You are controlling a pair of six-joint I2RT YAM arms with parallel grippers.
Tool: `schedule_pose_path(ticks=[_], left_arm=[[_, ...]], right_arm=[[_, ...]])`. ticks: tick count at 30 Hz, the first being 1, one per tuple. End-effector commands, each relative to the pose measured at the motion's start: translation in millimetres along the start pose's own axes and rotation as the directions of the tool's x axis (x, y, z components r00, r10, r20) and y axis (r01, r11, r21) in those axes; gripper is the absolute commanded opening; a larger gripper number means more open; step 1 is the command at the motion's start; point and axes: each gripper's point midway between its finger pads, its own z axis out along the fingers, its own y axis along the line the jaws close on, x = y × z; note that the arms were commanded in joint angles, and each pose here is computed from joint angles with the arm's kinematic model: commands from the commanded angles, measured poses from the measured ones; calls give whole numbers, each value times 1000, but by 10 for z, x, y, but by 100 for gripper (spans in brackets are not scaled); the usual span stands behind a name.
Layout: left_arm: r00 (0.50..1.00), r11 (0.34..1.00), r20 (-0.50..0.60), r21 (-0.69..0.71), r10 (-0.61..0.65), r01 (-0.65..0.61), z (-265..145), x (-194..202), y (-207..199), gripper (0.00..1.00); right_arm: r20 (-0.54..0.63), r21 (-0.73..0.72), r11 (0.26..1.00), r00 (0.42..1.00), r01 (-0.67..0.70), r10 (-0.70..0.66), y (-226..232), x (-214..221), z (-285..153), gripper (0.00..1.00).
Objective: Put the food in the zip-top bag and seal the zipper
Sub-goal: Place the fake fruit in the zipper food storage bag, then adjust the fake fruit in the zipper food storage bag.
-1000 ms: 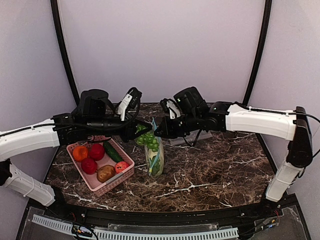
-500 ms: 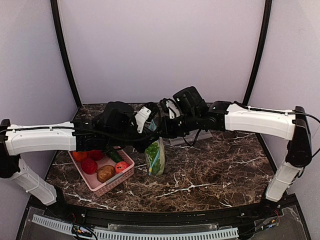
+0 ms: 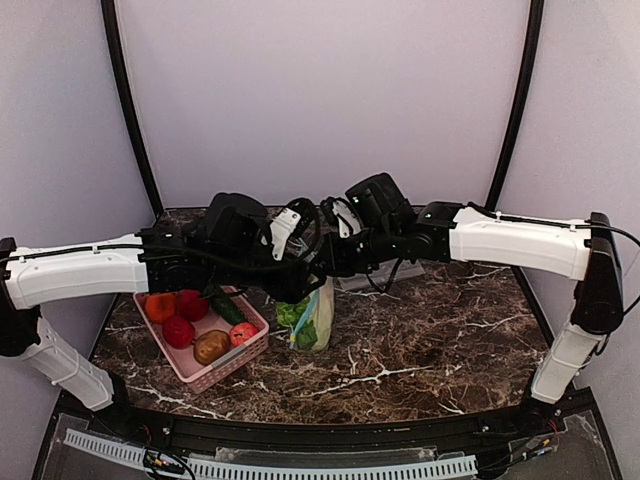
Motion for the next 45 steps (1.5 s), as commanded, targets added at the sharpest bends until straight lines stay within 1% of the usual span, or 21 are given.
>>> schedule_pose_path(ticks=[1,5,8,10,12,13,14,15,16,19,21,22,23,24,25,26,27,30,37,40,45], left_arm=[[999,998,22,61,-25,24,-312,-226,-124,69],[998,997,41,70,-39,36,-477,-303,-136,78],[997,995,47,74,-69,65,-630,-324,-131,79],[996,993,13,75,-93,92,-687,-243,-124,76],[990,987,-85,104,-113,122,-717,-18,-176,72],[987,986,-109,105,-122,133,-730,46,-178,70],[976,982,-164,97,-142,160,-728,204,-169,69],[971,980,-178,93,-157,175,-759,258,-159,68],[958,977,-221,72,-182,202,-752,421,-128,67],[936,967,-262,40,-234,252,-819,703,-58,66],[922,955,-275,36,-274,294,-844,836,-48,68],[913,942,-272,60,-302,330,-837,835,-96,69],[905,935,-286,67,-315,347,-819,935,-105,69],[898,916,-277,113,-342,384,-795,896,-188,69],[882,903,-293,113,-368,414,-762,993,-194,69],[884,891,-277,153,-377,427,-736,942,-248,69],[874,881,-285,152,-394,447,-699,1009,-248,68],[869,861,-265,189,-418,472,-586,1002,-294,62],[852,842,-275,193,-446,504,-286,1080,-322,46],[853,852,-273,164,-445,497,-161,1104,-281,39],[876,882,-209,98,-435,462,-55,1006,-142,27]], right_arm=[[34,-21,1000,999,20,-19,113,-103,-16,0],[31,-17,1000,999,19,-18,99,-92,-9,0],[33,-15,1000,999,17,-17,96,-97,-18,0],[36,-12,1000,999,19,-19,94,-105,-19,0],[37,-11,1000,999,20,-20,99,-115,-25,0],[38,-12,1000,999,21,-20,104,-120,-26,0],[39,-13,1000,999,22,-22,108,-126,-23,0],[39,-13,1000,999,23,-22,110,-129,-23,0],[40,-14,1000,999,22,-22,114,-136,-20,0],[37,-13,1000,999,22,-21,113,-138,2,0],[35,-15,1000,999,23,-22,116,-138,19,0],[33,-15,1000,999,20,-20,116,-138,30,0],[31,-17,1000,999,20,-19,118,-136,40,0],[30,-18,1000,999,19,-18,120,-138,50,0],[30,-18,1000,999,19,-18,121,-140,57,0],[28,-21,1000,999,18,-18,127,-139,66,0],[28,-23,1000,999,18,-17,132,-145,70,0],[25,-32,999,1000,16,-15,153,-141,73,0],[31,-38,999,999,15,-13,162,-133,45,0],[28,-43,999,1000,14,-12,167,-120,42,0],[22,-43,999,1000,14,-13,159,-84,30,0]])
